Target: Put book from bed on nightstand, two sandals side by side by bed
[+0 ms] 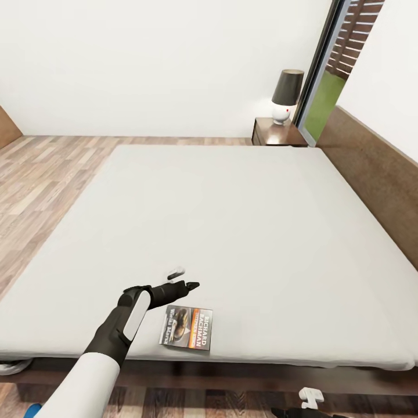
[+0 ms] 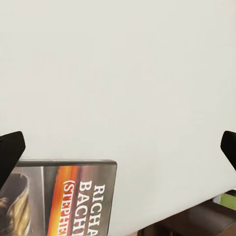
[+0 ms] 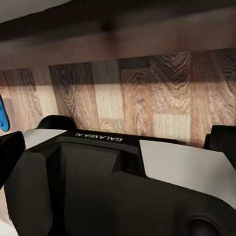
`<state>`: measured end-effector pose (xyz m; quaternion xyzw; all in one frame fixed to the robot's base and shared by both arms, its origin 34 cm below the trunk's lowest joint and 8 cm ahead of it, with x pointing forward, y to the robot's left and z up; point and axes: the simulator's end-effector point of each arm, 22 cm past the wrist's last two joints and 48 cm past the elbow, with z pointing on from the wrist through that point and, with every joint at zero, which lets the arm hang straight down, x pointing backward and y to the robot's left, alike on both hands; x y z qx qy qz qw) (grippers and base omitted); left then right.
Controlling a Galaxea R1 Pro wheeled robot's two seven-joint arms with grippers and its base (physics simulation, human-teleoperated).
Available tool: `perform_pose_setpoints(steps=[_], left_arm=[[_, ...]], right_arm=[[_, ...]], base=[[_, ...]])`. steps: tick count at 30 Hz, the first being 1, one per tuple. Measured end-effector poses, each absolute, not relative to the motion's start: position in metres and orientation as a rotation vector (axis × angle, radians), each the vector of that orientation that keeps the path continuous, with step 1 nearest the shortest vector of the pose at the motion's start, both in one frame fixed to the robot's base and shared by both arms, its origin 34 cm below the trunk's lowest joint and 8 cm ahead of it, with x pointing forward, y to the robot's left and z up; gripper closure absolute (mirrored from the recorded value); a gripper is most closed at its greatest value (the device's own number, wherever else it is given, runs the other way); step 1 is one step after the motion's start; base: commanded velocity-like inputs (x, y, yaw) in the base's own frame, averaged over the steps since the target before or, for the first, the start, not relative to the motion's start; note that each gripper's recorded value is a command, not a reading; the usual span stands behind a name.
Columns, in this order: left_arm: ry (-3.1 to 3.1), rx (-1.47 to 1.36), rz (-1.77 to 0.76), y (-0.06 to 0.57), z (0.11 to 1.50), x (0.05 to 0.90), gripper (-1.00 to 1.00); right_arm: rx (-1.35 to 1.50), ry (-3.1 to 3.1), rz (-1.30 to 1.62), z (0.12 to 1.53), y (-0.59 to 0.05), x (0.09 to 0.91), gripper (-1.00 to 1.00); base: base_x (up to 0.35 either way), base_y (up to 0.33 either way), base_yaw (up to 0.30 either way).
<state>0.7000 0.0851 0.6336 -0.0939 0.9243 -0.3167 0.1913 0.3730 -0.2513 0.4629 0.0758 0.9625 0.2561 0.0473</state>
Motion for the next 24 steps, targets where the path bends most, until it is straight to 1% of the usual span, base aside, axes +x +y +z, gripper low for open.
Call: perform_pose_setpoints(steps=[24], left_arm=[[2.595,-0.265,-0.888,0.086,0.594,0.699,-1.0]], right_arm=[[0.231,2.935,0.781,0.423,-0.251,0.372,-1.0]], base=[[0.0,0.0,0.0]])
